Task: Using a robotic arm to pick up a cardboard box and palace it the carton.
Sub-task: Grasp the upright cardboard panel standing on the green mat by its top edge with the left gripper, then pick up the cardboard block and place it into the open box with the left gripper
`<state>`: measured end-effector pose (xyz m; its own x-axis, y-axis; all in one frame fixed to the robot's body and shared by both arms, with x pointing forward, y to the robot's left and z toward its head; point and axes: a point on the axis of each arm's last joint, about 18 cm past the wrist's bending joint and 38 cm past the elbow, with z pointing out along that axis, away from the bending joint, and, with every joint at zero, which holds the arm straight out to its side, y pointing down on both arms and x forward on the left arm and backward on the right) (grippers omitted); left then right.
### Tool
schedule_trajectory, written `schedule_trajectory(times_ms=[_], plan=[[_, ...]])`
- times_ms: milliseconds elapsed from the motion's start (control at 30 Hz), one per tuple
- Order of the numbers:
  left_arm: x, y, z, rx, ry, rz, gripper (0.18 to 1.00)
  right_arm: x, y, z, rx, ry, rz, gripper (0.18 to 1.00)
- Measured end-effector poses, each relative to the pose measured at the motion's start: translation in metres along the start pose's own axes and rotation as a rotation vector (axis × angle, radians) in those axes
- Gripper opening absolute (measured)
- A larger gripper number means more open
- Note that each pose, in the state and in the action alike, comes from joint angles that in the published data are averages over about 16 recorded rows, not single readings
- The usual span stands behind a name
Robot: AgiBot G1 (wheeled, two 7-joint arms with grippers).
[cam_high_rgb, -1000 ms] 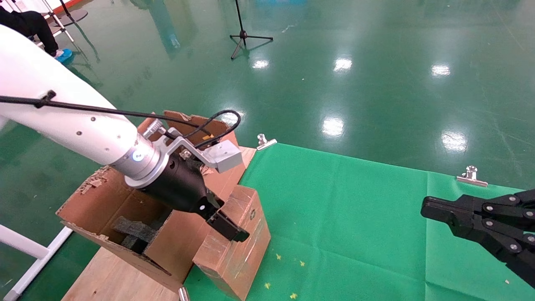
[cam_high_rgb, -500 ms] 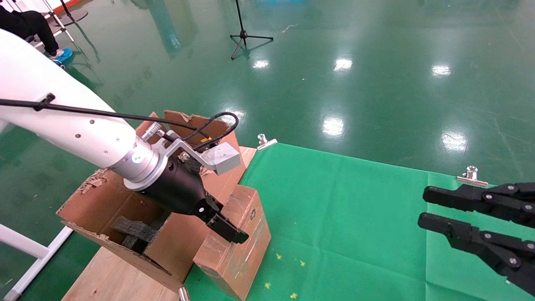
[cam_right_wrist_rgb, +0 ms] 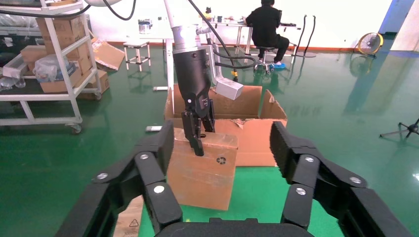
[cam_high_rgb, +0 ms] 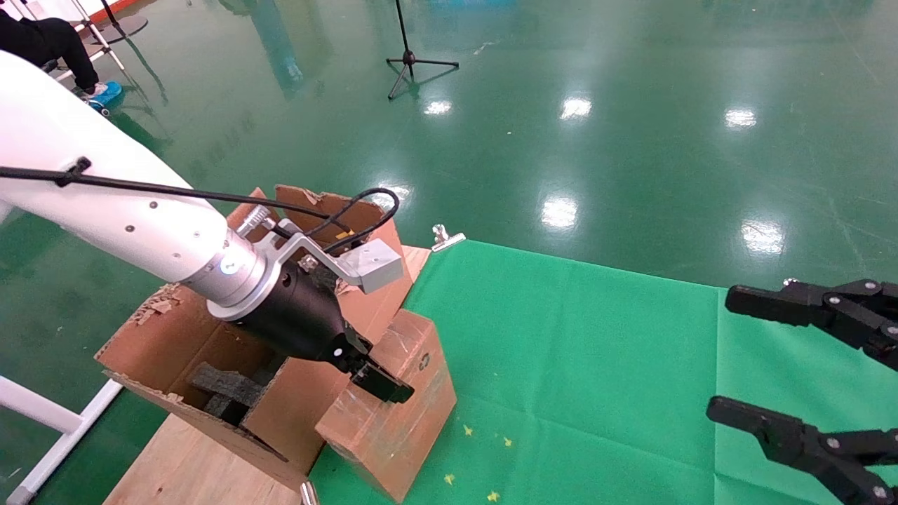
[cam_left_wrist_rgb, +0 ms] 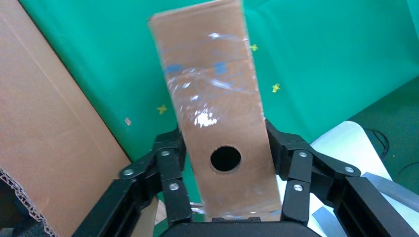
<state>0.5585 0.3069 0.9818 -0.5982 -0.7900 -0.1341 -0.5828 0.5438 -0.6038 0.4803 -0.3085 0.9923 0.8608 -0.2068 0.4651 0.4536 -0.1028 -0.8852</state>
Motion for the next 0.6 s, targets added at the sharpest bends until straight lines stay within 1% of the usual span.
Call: schedule_trajectory(times_ms=[167,233,300,433,600], plan=[[-0.005,-0.003,-0.013,0.046,0.011,0.014,0.570,0.000,0.000,0.000,0.000,0.000,0.000,0.737],[-0.009,-0.005,-0.023,0.079,0.018,0.020,0.519,0.000,0.000,0.000,0.000,0.000,0.000,0.786],[-0.014,-0.008,-0.036,0.123,0.023,0.028,0.484,0.000,0.000,0.000,0.000,0.000,0.000,0.816],[-0.029,-0.014,-0.076,0.240,0.012,0.054,0.418,0.000,0.000,0.000,0.000,0.000,0.000,0.885],[-0.055,-0.017,-0.142,0.405,-0.065,0.096,0.370,0.000,0.000,0.000,0.000,0.000,0.000,0.942]])
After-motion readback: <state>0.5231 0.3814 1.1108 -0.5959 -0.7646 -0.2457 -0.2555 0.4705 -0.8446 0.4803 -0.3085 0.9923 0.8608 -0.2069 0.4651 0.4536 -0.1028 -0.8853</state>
